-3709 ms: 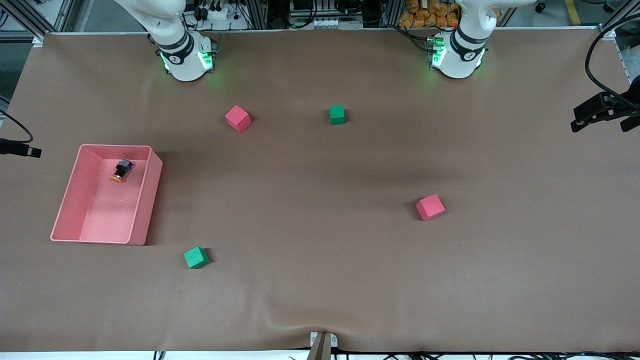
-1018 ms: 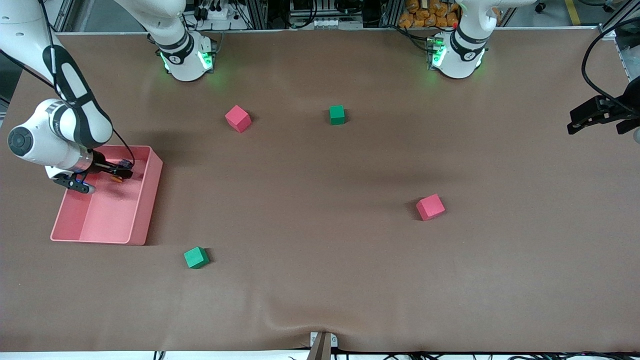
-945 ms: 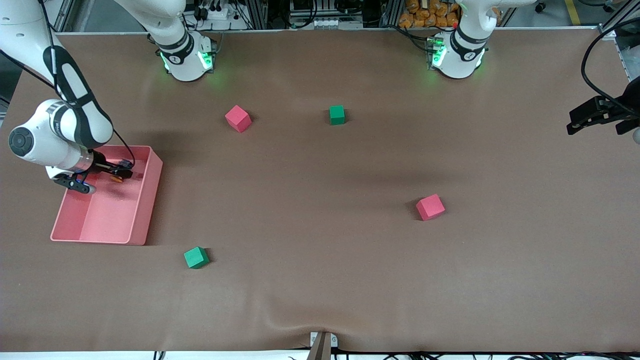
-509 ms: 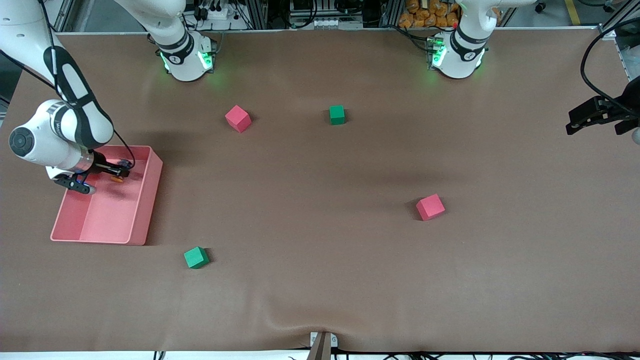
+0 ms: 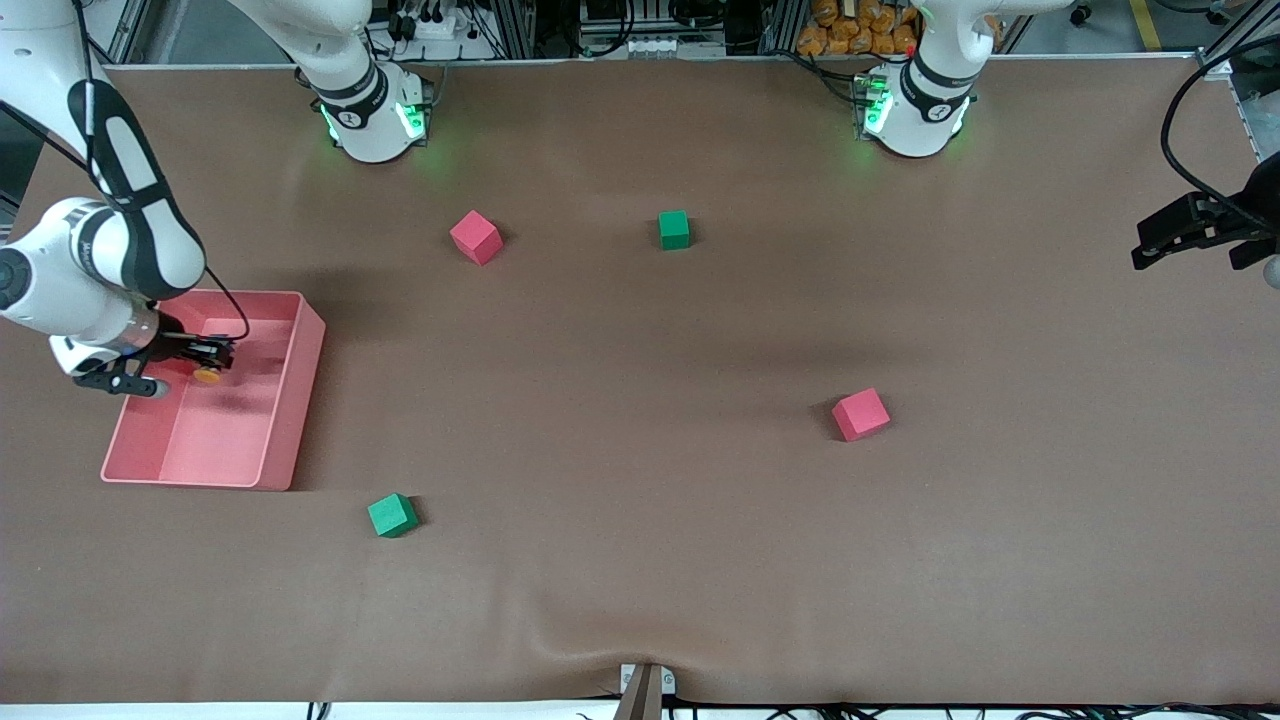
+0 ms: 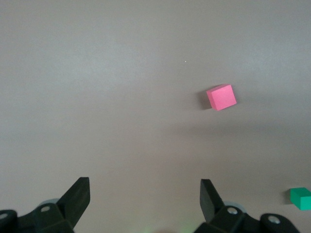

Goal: Place and upright button with both arms
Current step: 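Lift the button out of the tray with the right gripper toward mid-table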

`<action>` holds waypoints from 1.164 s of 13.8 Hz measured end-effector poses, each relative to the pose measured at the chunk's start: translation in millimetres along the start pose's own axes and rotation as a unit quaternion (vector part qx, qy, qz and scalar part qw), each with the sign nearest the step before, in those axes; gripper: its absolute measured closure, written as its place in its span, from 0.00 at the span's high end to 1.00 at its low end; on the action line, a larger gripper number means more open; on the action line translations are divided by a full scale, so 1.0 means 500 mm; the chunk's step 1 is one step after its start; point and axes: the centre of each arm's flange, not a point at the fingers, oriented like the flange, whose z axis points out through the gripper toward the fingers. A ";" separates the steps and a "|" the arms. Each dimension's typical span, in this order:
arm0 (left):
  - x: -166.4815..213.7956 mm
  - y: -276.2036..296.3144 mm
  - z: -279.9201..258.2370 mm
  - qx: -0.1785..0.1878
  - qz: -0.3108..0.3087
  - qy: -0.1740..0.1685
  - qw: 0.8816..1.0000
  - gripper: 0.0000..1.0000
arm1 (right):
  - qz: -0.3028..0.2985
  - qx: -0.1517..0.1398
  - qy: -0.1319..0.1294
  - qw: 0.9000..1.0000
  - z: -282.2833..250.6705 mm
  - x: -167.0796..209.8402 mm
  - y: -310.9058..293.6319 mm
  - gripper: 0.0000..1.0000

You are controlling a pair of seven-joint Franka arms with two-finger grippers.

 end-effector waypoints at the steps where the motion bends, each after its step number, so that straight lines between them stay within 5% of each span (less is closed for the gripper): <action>1: 0.000 0.000 0.000 0.000 0.000 0.000 1.000 1.00 | -0.031 -0.002 0.005 0.999 -0.022 0.014 0.004 0.41; 5: 0.000 0.001 0.000 0.000 0.001 0.000 1.000 1.00 | -0.146 0.007 0.001 0.989 -0.139 0.100 -0.056 0.41; 9: 0.000 0.002 0.000 0.000 0.001 0.000 1.000 1.00 | -0.246 0.025 0.002 0.969 -0.300 0.181 -0.262 0.41; 14: 0.001 0.005 0.001 -0.007 0.002 0.000 1.000 1.00 | -0.366 0.026 0.012 0.930 -0.343 0.175 -0.591 0.41; 16: 0.003 0.006 0.005 -0.007 0.002 -0.002 1.000 1.00 | -0.377 0.034 0.003 0.925 -0.318 0.156 -0.700 0.41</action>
